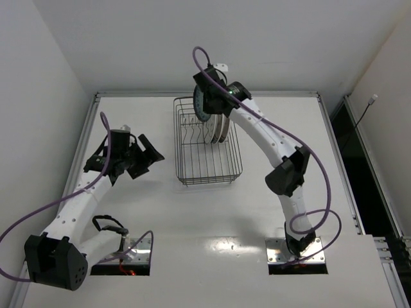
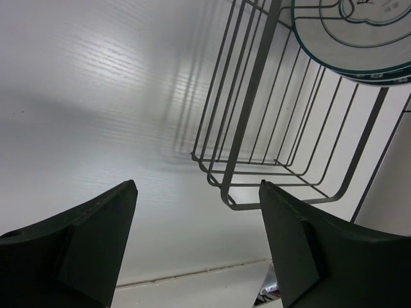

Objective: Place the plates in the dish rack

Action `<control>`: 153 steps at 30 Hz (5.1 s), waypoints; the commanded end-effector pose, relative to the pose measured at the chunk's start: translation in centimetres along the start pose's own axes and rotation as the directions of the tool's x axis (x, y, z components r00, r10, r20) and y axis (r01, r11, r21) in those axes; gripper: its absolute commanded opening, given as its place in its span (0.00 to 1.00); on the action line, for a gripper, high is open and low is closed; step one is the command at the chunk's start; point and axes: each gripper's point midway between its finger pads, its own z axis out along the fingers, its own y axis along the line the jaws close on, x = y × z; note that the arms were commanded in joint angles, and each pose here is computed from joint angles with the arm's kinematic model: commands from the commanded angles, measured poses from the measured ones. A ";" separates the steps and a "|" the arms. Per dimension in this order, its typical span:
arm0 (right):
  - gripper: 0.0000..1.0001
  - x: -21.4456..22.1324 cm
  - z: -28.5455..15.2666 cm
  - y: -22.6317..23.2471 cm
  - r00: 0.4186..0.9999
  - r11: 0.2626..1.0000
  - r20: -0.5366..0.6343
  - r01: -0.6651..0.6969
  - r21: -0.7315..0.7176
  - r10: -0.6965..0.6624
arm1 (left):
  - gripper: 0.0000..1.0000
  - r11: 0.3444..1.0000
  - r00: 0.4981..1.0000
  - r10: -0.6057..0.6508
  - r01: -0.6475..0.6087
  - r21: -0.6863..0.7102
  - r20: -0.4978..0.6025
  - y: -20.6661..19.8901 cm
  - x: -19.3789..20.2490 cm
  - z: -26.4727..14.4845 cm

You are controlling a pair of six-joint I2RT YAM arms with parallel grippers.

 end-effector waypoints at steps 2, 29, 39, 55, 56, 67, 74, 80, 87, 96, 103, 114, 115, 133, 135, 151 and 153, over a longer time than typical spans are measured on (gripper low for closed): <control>0.00 0.2 0.5 -3.4 0.998 0.979 0.019 0.048 0.198 -0.052 | 0.74 0.999 1.000 0.022 -0.021 -0.024 0.016 1.1 -0.5 -0.9; 0.00 7.0 9.1 -2.3 0.991 0.949 -0.084 0.125 0.290 -0.105 | 0.74 0.994 0.995 0.076 -0.080 -0.075 -0.059 3.3 0.5 -1.4; 0.00 6.6 7.3 -0.6 0.991 0.953 0.010 0.123 0.276 -0.131 | 0.74 0.993 0.995 0.071 -0.077 -0.086 -0.073 3.6 0.8 -1.1; 0.00 2.4 5.1 1.0 0.974 0.944 0.161 0.105 0.312 -0.162 | 0.74 0.990 0.991 0.090 -0.100 -0.101 -0.098 4.2 1.2 -1.1; 0.00 2.8 5.3 0.6 0.972 0.936 0.154 0.115 0.332 -0.175 | 0.74 0.990 0.991 0.090 -0.100 -0.101 -0.098 4.2 1.2 -1.1; 0.00 2.4 5.3 1.7 0.958 0.931 0.189 0.143 0.335 -0.215 | 0.74 0.989 0.991 0.088 -0.099 -0.106 -0.105 4.3 1.3 -0.9; 0.00 5.7 9.3 0.9 0.969 0.920 0.104 0.175 0.350 -0.224 | 0.74 0.988 0.989 0.096 -0.109 -0.114 -0.109 4.8 1.3 -0.8; 0.00 8.1 11.1 0.4 0.982 0.934 0.032 0.168 0.314 -0.188 | 0.74 0.986 0.988 0.093 -0.108 -0.127 -0.119 5.3 1.6 -0.8; 0.00 8.8 10.0 -0.3 0.993 0.941 0.032 0.101 0.324 -0.117 | 0.74 0.985 0.988 0.090 -0.107 -0.132 -0.127 5.5 1.6 -0.6; 0.00 1.5 5.4 -1.4 0.974 0.928 0.194 0.038 0.372 -0.118 | 0.74 0.986 0.987 0.090 -0.106 -0.125 -0.132 5.5 1.9 -0.7; 0.00 2.5 5.9 -1.4 0.977 0.924 0.163 0.066 0.378 -0.136 | 0.74 0.987 0.987 0.089 -0.105 -0.117 -0.137 5.5 2.1 -0.6; 0.00 7.0 9.5 -0.2 0.989 0.943 0.037 0.128 0.309 -0.146 | 0.74 0.987 0.987 0.089 -0.105 -0.117 -0.137 5.5 2.1 -0.6; 0.00 7.0 9.5 -0.2 0.989 0.943 0.037 0.128 0.309 -0.146 | 0.74 0.987 0.987 0.089 -0.105 -0.117 -0.137 5.5 2.1 -0.6; 0.49 7.1 8.4 0.8 0.996 0.987 -0.071 0.068 0.145 -0.058 | 0.74 0.990 0.988 0.083 -0.097 -0.105 -0.133 5.3 2.1 -0.3; 0.56 5.6 6.2 0.5 0.997 0.990 -0.059 0.064 0.127 -0.057 | 0.74 0.990 0.987 0.094 -0.106 -0.091 -0.131 4.9 1.8 -0.2; 0.97 9.0 -9.9 -4.3 0.965 0.965 -0.229 0.071 -0.253 -0.131 | 0.74 0.993 0.993 0.116 -0.116 -0.018 0.004 0.5 -3.8 0.8; 0.97 10.3 -11.6 -6.7 0.973 0.964 -0.199 0.066 -0.258 -0.119 | 0.74 0.992 0.992 0.123 -0.123 0.000 0.030 0.0 -4.3 0.7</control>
